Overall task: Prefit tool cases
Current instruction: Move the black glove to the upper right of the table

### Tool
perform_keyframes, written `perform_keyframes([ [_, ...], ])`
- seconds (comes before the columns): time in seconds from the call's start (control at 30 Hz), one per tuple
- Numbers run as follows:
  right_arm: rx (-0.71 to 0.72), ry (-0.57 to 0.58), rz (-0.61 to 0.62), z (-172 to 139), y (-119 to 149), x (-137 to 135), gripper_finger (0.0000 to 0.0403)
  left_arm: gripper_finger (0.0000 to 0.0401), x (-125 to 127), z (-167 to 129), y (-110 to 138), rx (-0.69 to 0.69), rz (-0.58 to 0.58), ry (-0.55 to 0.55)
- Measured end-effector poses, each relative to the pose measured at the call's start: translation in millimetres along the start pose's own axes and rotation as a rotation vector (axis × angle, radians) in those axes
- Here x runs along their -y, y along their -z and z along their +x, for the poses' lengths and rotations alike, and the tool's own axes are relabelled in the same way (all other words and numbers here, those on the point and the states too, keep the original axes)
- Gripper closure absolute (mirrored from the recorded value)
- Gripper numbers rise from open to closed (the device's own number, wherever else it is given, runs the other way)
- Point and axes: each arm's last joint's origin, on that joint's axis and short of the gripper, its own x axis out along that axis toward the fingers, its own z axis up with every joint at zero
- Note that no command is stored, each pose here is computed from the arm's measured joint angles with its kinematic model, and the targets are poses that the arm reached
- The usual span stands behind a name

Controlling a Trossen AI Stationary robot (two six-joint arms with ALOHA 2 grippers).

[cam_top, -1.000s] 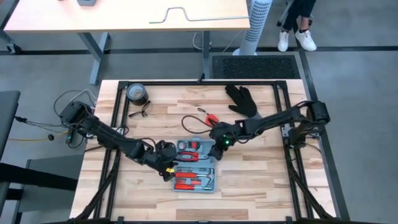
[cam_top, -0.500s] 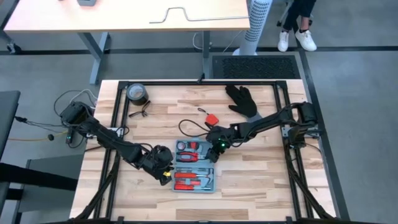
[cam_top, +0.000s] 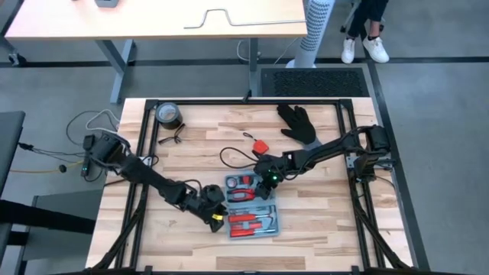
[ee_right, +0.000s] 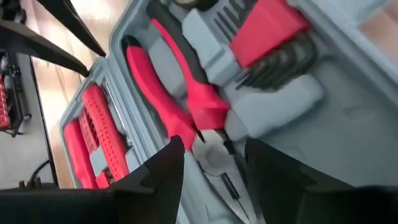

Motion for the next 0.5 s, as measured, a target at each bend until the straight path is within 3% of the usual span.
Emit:
perform_keyframes([
  [0.23, -0.08, -0.029, -0.022, 1.1, 7.1, -2.1, 0.0225, 0.0315, -12.6, 6.5, -15.9, 0.019, 0.013, -0.021],
  [0.5, -0.172, -0.153, -0.03, 0.4, 8.8, -6.3, 0.0225, 0.0315, -17.6, 8.9, -22.1, 0.018, 0.012, -0.016],
])
